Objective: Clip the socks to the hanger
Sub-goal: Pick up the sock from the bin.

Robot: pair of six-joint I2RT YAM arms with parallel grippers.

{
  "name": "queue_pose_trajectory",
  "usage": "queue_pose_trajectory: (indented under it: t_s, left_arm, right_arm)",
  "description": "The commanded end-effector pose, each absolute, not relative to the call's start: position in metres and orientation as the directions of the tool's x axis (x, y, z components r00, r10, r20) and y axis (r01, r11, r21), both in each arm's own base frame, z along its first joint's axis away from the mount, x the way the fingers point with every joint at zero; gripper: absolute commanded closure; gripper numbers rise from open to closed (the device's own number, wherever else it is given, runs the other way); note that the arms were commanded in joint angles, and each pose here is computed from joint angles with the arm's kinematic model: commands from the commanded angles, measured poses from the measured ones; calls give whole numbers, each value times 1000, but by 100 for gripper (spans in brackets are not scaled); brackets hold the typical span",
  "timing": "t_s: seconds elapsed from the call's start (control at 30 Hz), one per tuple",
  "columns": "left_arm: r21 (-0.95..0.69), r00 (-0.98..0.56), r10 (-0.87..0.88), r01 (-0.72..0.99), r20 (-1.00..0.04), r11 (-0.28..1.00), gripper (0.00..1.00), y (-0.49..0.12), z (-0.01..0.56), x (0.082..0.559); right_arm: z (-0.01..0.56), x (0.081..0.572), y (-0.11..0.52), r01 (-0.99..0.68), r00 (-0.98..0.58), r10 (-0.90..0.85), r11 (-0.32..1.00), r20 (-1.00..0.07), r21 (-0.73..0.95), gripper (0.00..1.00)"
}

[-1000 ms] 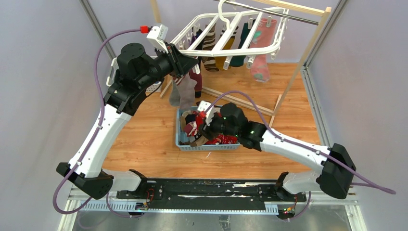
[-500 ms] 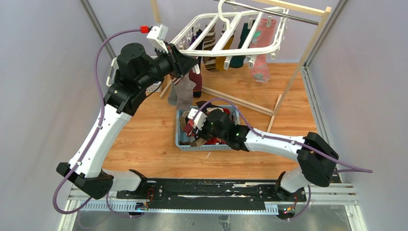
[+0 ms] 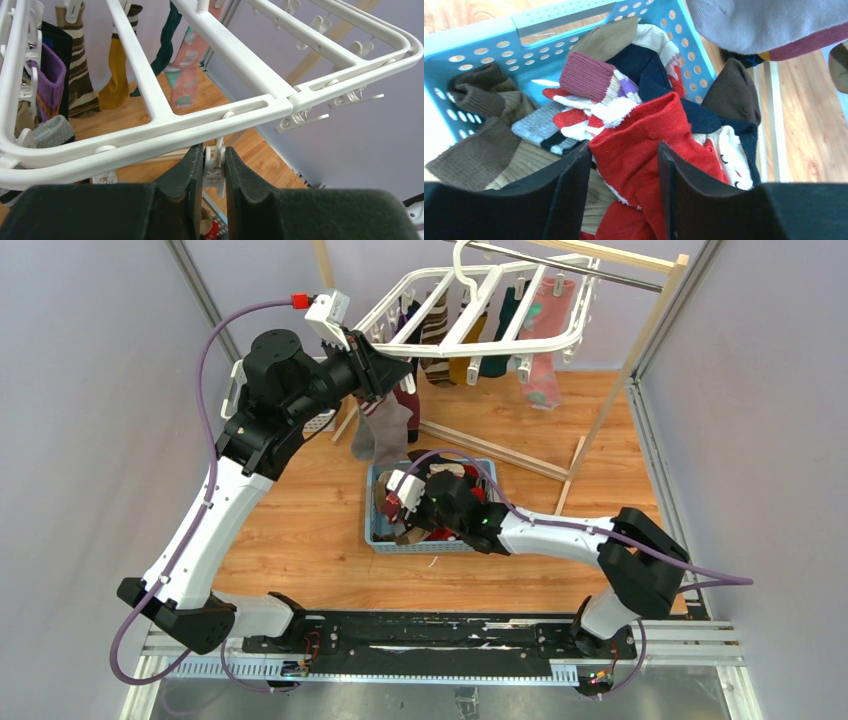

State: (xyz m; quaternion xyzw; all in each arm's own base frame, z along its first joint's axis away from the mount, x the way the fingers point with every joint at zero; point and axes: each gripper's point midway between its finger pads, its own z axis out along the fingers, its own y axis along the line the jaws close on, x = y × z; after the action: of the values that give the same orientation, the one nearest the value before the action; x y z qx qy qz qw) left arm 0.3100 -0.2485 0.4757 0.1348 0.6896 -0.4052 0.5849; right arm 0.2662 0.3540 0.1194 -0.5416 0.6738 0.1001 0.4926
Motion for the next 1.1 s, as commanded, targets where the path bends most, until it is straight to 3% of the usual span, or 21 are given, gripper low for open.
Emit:
queue_pose_trajectory:
  t_s: [0.0, 0.17, 0.3, 0.63, 1.07]
  left_arm:
    - [-400, -301, -264, 667, -916, 628, 100, -249, 470, 301]
    - [-400, -300, -265, 666, -916, 630, 100, -248, 471, 301]
    - [-398, -300, -262, 665, -917, 632, 100, -248, 470, 301]
    - [-401, -303, -263, 667, -916, 628, 100, -249, 469, 301]
    - [-400, -304, -261, 665, -916, 631, 100, -248, 467, 301]
  right_arm:
    - [116, 272, 353, -795, 90, -645, 412, -759, -445, 53]
    - [137, 282, 352, -743, 104, -591, 489, -800, -457, 78]
    - [155, 276, 352, -752, 103, -534, 511, -839, -417, 92]
    - [192, 247, 344, -801, 69, -397, 525, -915, -288, 100]
    - [356, 242, 316, -720, 229, -6, 671, -973, -174, 100]
